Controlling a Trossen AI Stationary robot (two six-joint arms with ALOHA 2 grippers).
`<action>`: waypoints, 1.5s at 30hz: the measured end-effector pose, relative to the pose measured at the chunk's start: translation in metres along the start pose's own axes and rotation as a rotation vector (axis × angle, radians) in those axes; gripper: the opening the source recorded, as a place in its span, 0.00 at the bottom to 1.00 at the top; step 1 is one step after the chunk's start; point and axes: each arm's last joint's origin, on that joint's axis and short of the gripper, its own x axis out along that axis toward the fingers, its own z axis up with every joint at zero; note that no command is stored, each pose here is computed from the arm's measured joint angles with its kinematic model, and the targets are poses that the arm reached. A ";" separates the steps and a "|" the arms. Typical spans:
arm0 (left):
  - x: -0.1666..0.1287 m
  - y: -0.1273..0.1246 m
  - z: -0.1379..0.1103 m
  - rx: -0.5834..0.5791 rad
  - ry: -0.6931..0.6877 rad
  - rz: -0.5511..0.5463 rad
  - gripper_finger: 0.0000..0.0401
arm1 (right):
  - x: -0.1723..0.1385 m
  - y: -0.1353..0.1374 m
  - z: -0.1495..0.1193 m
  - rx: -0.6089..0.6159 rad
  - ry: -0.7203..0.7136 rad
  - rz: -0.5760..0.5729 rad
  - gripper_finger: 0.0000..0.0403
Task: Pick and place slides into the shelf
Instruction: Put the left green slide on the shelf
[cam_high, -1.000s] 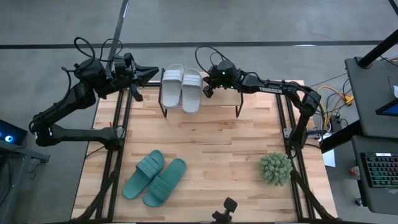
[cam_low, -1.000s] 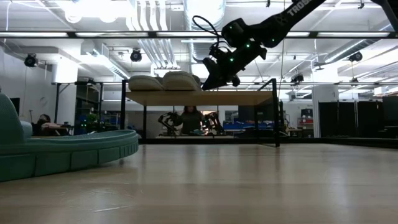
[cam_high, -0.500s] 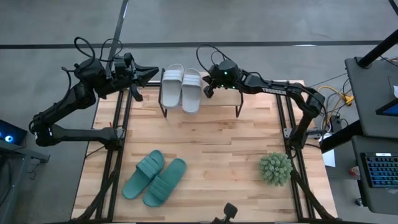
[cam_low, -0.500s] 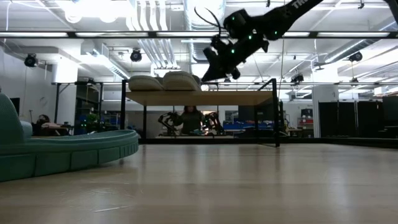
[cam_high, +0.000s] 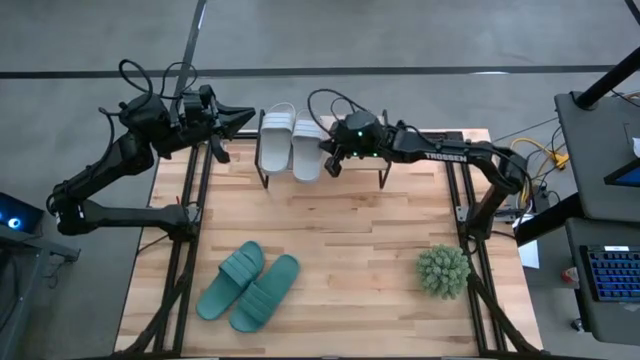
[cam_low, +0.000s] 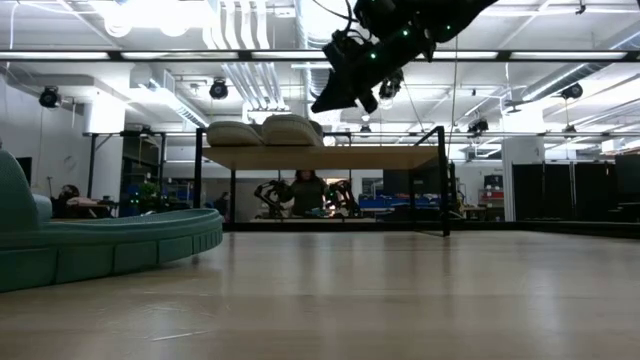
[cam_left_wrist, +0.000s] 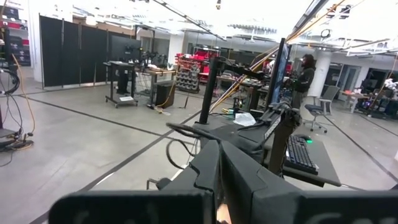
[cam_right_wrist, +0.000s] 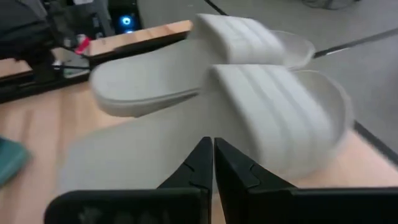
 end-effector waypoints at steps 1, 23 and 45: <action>0.000 0.000 0.000 0.000 -0.001 0.000 0.00 | 0.000 0.005 0.000 0.000 0.002 0.012 0.02; -0.002 0.000 0.001 0.028 -0.003 -0.001 0.00 | -0.145 0.086 0.051 -0.024 -0.293 0.286 0.02; 0.019 0.003 -0.011 0.039 0.059 0.007 0.00 | -0.216 0.058 -0.062 0.122 -0.439 0.295 0.02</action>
